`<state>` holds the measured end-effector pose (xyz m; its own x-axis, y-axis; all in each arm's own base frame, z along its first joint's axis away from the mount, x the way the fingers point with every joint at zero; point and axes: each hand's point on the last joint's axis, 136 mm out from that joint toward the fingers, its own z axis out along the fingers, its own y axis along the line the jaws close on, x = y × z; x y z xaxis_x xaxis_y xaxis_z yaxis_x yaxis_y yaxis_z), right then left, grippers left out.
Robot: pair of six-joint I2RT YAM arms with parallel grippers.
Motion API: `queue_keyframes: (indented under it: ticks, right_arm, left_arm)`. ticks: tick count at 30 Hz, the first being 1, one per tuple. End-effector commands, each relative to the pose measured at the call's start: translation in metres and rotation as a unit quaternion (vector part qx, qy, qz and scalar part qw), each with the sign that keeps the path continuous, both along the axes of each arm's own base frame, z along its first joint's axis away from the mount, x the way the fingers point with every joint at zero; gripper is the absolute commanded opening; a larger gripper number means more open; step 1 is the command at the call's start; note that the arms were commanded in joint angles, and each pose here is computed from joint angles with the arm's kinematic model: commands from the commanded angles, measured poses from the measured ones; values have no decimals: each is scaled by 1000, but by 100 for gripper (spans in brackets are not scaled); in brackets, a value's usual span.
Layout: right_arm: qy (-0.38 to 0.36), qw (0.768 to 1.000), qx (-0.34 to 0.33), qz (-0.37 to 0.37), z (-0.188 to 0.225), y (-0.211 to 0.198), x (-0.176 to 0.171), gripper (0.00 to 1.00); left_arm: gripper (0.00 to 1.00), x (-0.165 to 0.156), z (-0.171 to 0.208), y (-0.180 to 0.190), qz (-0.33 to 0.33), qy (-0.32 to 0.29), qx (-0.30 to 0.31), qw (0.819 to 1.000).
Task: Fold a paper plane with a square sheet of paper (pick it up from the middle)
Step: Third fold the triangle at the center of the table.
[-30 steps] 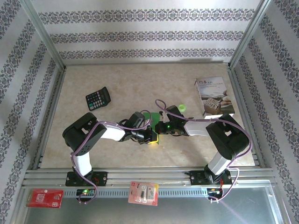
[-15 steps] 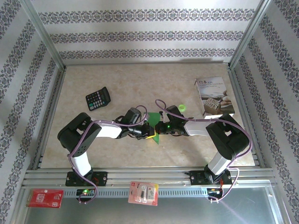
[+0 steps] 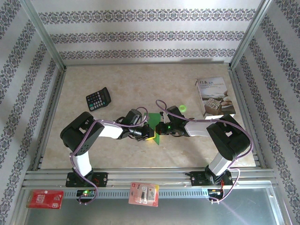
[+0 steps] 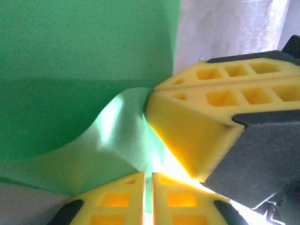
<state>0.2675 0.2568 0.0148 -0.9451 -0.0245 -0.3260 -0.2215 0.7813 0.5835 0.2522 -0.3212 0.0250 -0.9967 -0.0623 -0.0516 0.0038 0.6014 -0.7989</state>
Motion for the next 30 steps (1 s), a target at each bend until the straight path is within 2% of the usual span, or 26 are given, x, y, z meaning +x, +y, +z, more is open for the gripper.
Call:
queue_keyframes:
  ticks: [1,12,22,30]
  right_arm:
    - [56,996,-64,-10,-35,-29,-24,0]
    - [57,996,-64,-9,-35,-29,-23,0]
    - [57,996,-64,-10,-35,-29,-23,0]
    - [58,996,-62,-7,-35,-27,-22,0]
  left_arm:
    - [12,11,17,7,10,-24,-1,1000]
    - [13,28,9,17,15,-21,14,1000]
    - [13,15,-24,30,11,11,53,998]
    - [12,14,-28,33,9,12,62,998]
